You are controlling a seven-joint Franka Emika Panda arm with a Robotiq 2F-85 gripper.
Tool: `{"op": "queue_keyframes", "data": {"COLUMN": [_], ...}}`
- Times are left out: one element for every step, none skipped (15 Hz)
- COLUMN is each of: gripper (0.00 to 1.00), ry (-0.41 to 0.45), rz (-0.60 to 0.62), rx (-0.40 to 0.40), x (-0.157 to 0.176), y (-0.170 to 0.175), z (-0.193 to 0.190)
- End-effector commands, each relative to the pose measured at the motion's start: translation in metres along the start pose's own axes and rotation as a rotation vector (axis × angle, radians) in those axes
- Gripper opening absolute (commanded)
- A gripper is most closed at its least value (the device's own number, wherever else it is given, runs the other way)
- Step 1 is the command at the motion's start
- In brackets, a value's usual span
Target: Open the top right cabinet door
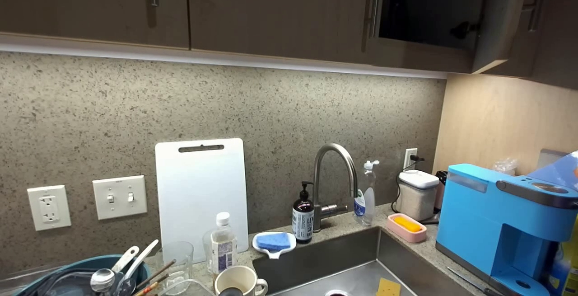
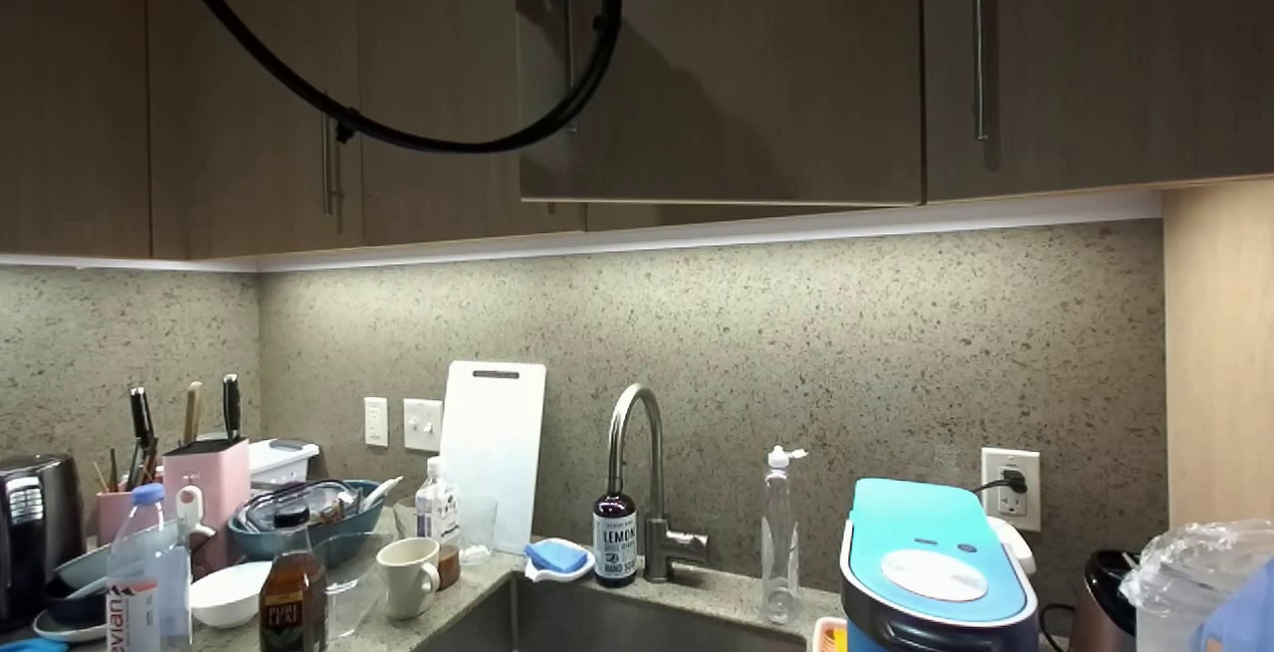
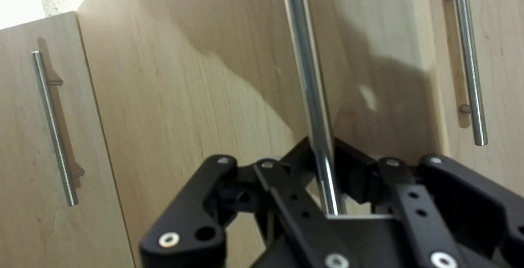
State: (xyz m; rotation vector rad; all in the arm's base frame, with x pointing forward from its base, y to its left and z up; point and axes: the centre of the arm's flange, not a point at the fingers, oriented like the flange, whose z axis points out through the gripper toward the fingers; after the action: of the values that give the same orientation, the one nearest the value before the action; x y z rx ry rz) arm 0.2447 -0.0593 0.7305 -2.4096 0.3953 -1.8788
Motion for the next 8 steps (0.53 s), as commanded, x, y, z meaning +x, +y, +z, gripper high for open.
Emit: {"op": "queue_keyframes", "data": {"gripper": [0.03, 0.03, 0.03, 0.03, 0.03, 0.03, 0.02, 0.09], "ry": [0.097, 0.106, 0.111, 0.111, 0.110, 0.110, 0.114, 0.032], "rz": [0.062, 0.059, 0.061, 0.064, 0.067, 0.070, 0.071, 0.004], "rx": [-0.107, -0.111, -0.115, -0.119, -0.124, -0.125, -0.120, -0.016], "x": [0.010, 0.010, 0.010, 0.012, 0.013, 0.014, 0.013, -0.005], "y": [0.029, 0.029, 0.029, 0.032, 0.036, 0.036, 0.031, -0.001], "z": [-0.009, -0.007, -0.004, -0.003, -0.003, -0.004, -0.005, -0.001]}}
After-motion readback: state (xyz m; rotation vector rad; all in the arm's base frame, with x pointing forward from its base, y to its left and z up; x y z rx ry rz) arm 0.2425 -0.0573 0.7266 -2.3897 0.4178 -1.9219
